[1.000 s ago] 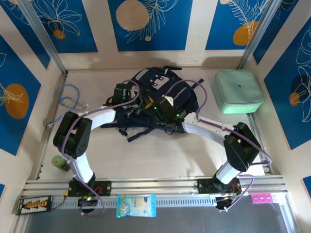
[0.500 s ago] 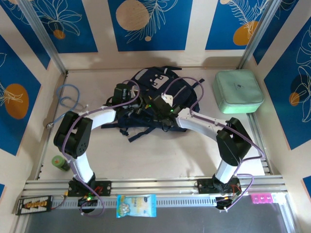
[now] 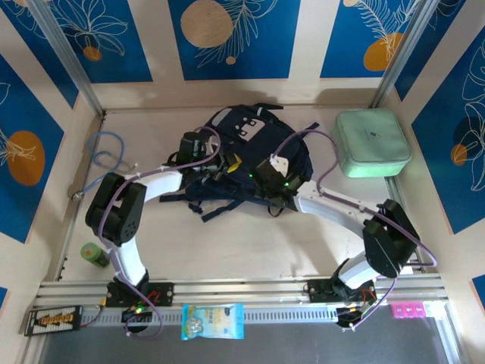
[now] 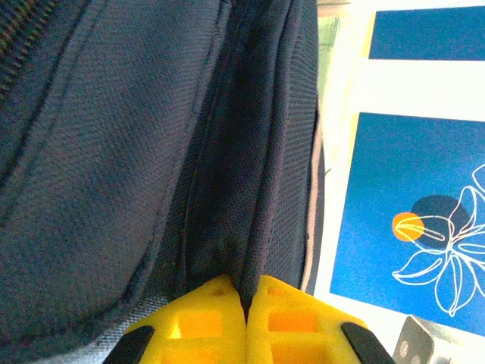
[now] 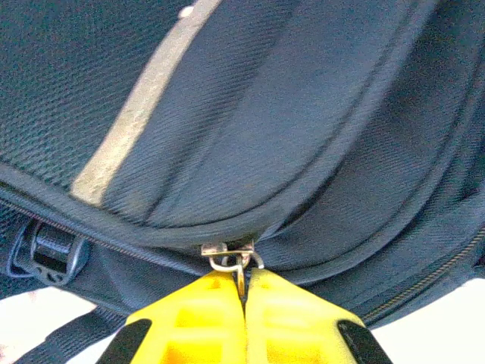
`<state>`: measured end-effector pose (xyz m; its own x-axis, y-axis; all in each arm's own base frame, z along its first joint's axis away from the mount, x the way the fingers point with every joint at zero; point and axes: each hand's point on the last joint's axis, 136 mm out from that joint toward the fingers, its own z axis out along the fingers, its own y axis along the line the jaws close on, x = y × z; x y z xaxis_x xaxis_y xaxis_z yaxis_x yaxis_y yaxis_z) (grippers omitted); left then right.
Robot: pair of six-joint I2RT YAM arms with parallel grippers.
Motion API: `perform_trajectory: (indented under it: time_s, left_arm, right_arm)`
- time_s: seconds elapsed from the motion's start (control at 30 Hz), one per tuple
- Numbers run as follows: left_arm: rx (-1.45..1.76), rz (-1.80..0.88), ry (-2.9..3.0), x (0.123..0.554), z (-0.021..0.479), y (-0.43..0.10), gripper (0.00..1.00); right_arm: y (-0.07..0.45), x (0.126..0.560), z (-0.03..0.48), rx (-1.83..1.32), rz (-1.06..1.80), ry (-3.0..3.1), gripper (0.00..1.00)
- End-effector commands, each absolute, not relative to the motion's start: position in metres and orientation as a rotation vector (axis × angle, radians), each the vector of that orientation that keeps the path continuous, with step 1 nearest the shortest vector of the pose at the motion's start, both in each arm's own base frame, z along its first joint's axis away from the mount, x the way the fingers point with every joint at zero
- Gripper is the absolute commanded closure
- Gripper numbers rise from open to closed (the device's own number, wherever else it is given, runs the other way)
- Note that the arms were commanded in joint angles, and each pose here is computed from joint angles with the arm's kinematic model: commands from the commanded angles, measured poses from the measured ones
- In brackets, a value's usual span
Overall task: Pack the student bag
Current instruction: Zip the student bag at the center of the table.
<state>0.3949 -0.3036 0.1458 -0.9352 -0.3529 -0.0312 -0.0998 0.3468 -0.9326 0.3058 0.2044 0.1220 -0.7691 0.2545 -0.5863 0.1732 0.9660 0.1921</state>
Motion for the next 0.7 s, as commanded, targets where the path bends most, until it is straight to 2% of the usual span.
perform_trajectory:
  time_s: [0.0, 0.27, 0.5, 0.6, 0.67]
  left_arm:
    - [-0.392, -1.564, 2.336, 0.411, 0.143, -0.292, 1.0]
    - [-0.364, -1.546, 2.361, 0.408, 0.143, -0.291, 1.0]
    - [-0.343, -1.567, 2.36, 0.408, 0.145, -0.294, 1.0]
    - [-0.338, -1.571, 2.36, 0.409, 0.146, -0.295, 1.0]
    - [-0.335, -1.569, 2.362, 0.41, 0.145, -0.295, 1.0]
  right_arm:
    - [0.151, 0.29, 0.107, 0.361, -0.021, 2.51, 0.94]
    - [0.151, 0.319, 0.115, 0.188, 0.072, 2.553, 0.92]
    - [0.171, 0.327, 0.1, 0.013, 0.231, 2.615, 0.77]
    - [0.171, 0.33, 0.098, 0.002, 0.226, 2.615, 0.77]
    - [0.169, 0.331, 0.098, 0.013, 0.219, 2.608, 0.81]
